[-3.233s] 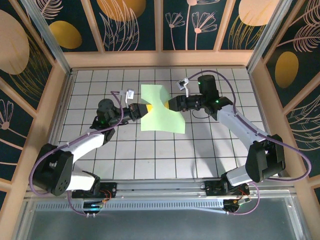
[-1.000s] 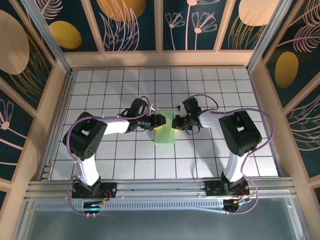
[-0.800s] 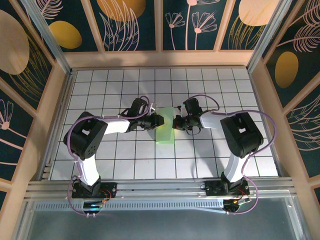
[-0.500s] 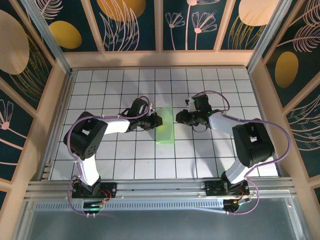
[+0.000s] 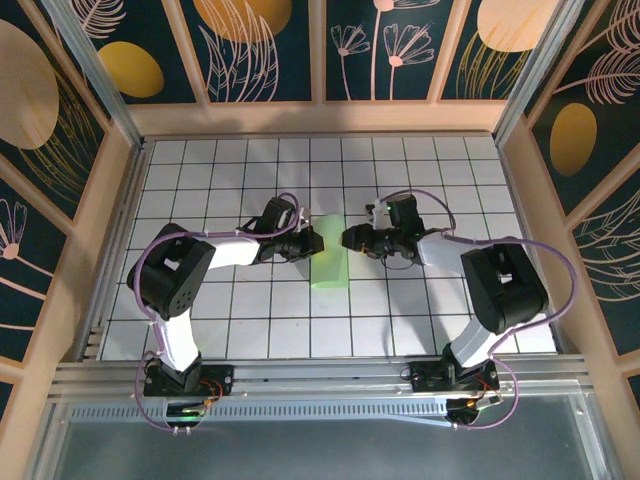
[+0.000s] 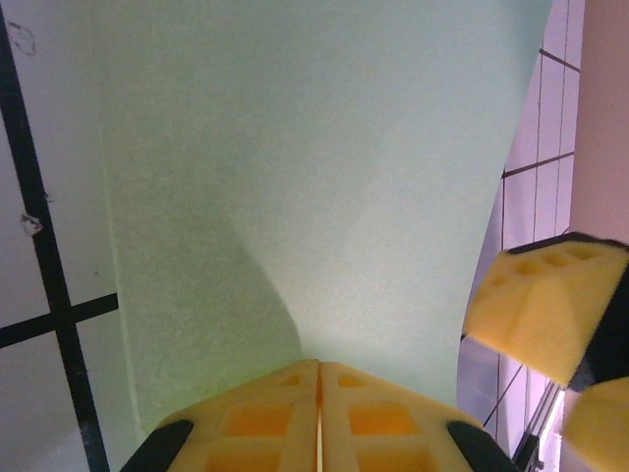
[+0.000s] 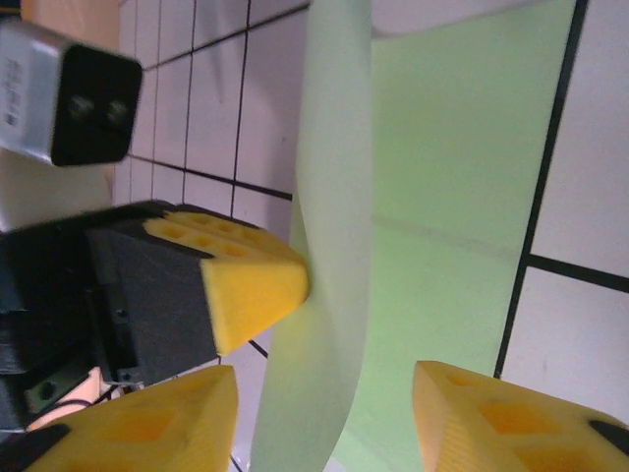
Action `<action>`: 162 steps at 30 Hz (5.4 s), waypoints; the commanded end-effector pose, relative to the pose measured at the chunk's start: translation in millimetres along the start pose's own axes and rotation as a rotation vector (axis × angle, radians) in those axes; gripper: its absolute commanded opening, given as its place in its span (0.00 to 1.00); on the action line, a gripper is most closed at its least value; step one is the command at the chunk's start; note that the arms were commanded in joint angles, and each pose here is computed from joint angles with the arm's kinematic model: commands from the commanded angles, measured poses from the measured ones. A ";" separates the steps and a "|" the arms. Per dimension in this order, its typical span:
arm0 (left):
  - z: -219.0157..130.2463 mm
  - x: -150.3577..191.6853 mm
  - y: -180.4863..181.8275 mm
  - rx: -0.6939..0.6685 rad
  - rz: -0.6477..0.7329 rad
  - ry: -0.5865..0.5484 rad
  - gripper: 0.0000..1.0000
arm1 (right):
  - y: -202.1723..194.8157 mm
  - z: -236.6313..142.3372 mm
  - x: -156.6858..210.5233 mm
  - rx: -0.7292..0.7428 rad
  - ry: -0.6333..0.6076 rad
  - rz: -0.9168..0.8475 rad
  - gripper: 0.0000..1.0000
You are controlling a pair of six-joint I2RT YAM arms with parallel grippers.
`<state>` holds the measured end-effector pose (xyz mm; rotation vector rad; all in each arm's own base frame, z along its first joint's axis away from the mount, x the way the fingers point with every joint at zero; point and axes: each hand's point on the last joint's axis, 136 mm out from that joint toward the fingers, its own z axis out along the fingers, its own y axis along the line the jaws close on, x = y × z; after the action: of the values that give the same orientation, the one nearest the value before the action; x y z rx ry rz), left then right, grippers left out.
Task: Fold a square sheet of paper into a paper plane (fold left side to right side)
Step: First fold in half a square sheet of paper at the center of the table.
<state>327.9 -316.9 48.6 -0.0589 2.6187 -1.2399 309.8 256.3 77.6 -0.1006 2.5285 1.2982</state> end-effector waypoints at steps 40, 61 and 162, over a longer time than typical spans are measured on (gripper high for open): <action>2.8 -11.4 20.4 -0.166 0.029 -0.037 0.54 | -29.5 26.4 0.7 0.136 0.048 0.010 0.04; 14.0 8.5 78.2 -0.440 0.042 0.017 0.41 | -36.2 9.6 -7.0 0.229 0.013 -0.010 0.34; 17.1 19.4 123.5 -0.729 0.110 0.030 0.44 | -42.1 -29.1 -17.9 0.251 -0.062 -0.011 0.43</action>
<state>346.9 -302.5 11.5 0.0405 2.7340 -0.4703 330.8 204.3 66.7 0.0108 2.6054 0.9406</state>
